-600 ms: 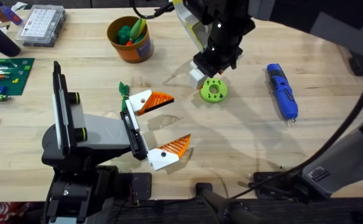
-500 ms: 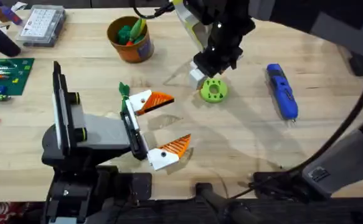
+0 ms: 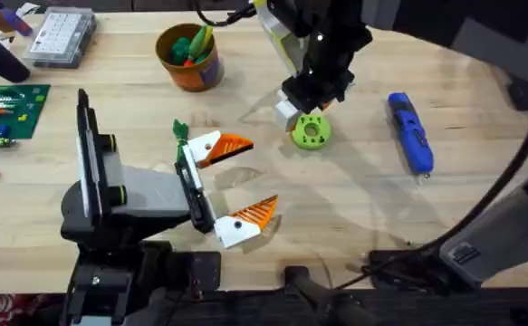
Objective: Pick up the gripper from the table and insert it into the empty holder that is missing its gripper. Then pick up a screw, insert it into the mounting hole, and use the screwdriver to tighten it. Finally, clean up the table by picking up the vegetable and placing it into the bucket.
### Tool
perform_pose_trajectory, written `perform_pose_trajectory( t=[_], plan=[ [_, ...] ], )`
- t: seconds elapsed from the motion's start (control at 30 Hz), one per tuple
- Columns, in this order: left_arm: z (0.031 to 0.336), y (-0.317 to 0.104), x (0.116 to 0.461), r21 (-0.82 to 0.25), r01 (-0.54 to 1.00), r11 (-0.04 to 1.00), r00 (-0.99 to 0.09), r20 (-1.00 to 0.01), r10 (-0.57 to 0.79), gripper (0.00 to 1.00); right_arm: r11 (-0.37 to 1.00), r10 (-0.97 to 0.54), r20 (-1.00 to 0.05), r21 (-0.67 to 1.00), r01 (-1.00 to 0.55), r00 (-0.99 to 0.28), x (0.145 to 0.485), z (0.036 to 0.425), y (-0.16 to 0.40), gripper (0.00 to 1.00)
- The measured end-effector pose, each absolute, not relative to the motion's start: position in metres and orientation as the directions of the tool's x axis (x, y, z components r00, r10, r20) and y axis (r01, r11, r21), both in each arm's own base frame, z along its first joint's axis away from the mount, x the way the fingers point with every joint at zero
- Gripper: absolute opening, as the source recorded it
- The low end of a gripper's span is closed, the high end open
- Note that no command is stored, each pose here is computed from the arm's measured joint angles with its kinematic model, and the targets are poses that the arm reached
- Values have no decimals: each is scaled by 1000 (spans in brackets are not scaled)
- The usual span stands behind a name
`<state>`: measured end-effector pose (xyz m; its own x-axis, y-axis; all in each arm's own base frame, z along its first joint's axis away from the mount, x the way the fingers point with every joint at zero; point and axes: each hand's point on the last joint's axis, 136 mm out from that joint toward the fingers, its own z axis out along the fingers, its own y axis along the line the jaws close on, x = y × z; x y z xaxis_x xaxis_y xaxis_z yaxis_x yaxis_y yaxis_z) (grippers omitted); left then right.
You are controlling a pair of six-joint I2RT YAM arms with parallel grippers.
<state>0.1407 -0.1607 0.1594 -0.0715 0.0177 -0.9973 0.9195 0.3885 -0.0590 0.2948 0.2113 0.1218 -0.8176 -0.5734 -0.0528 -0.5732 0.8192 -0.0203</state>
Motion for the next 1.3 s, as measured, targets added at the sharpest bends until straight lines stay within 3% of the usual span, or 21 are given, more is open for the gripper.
perform_pose_trajectory(
  t=[0.33,0.83,1.3],
  plan=[
    [159,-161,141,-59,920,389,-71,-997,18,990,848,-526,-123,-9,-530,-841,285,151,205,755],
    [159,-161,141,-59,920,389,-71,-997,18,990,869,-492,-110,-3,-495,-863,218,144,155,755],
    [159,-161,141,-59,920,389,-72,-997,18,990,870,-490,-109,-2,-493,-865,215,143,152,755]
  ],
)
